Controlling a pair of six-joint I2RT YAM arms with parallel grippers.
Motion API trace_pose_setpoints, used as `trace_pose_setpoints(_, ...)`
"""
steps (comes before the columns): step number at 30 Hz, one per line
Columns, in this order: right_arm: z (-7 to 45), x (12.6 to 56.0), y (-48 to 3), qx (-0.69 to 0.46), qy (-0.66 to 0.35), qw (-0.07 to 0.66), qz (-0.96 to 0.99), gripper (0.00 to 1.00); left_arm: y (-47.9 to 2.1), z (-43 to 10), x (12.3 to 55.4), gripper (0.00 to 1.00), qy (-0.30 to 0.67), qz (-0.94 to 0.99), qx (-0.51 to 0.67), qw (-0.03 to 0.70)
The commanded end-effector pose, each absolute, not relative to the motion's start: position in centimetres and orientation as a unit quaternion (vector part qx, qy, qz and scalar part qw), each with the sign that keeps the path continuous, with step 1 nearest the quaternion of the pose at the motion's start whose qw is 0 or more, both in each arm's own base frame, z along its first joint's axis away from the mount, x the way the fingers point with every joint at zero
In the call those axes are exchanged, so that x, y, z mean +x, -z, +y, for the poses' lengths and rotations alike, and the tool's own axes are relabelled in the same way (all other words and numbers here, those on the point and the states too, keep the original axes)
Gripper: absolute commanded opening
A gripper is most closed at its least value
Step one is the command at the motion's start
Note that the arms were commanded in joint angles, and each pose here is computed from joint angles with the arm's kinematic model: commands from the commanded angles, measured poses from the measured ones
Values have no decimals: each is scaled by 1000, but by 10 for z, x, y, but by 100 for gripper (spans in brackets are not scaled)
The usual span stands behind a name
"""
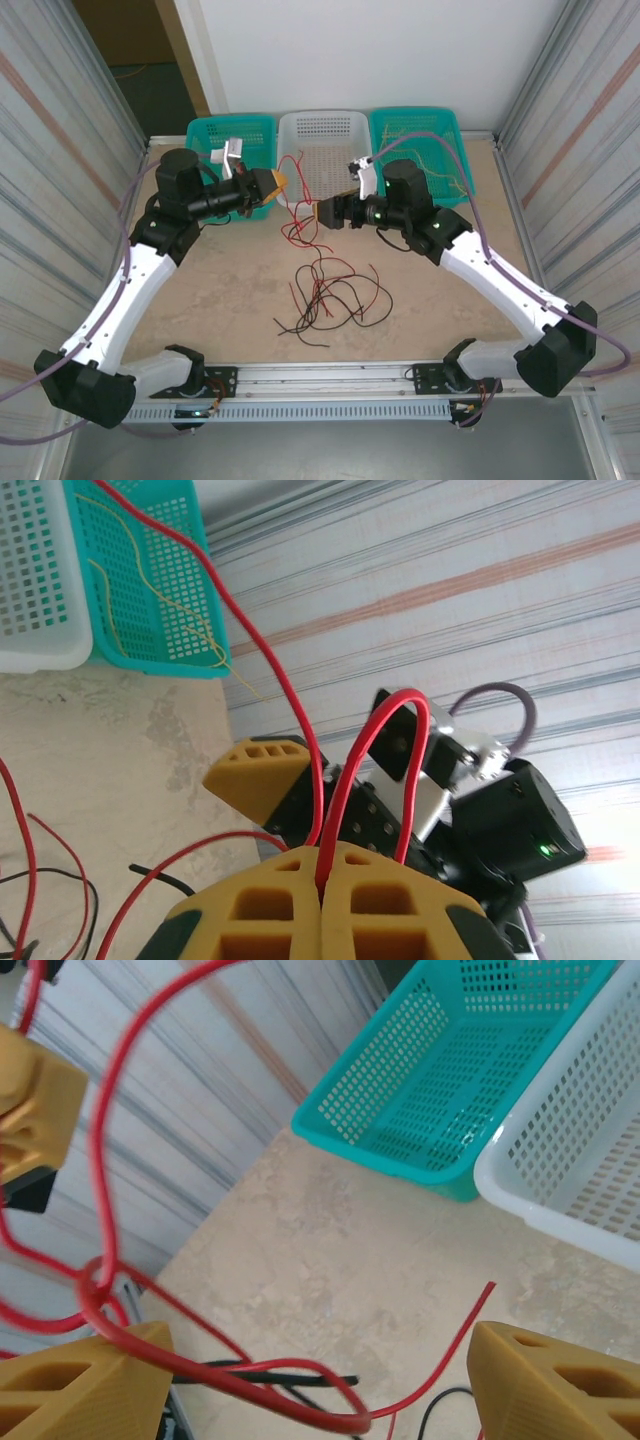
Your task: Untangle the cables
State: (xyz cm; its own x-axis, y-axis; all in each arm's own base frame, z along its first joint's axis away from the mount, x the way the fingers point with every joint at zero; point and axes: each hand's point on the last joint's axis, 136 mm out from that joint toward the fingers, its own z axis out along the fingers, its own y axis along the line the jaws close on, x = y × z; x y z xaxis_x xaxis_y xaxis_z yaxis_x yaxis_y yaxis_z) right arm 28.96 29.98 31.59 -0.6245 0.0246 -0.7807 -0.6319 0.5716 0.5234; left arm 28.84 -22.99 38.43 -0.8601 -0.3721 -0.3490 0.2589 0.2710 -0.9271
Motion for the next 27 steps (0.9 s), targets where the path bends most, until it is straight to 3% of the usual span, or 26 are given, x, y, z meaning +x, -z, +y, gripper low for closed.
trace_pose_setpoints(1,310,296,-339,-182,-455,402,773,73,-425,-230,276,0,634,719,-1,285)
trace_pose_setpoints(3,314,298,-338,-181,-456,402,773,71,-427,-230,274,0,636,717,3,285)
trace_pose_setpoints(9,319,305,-345,-173,-469,410,763,50,-424,-230,274,0,632,720,4,286)
trace_pose_setpoints(15,322,308,-346,-166,-487,400,758,37,-430,-231,272,0,638,714,10,288)
trace_pose_setpoints(27,328,315,-341,-139,-515,382,755,31,-434,-230,268,0,646,705,18,292)
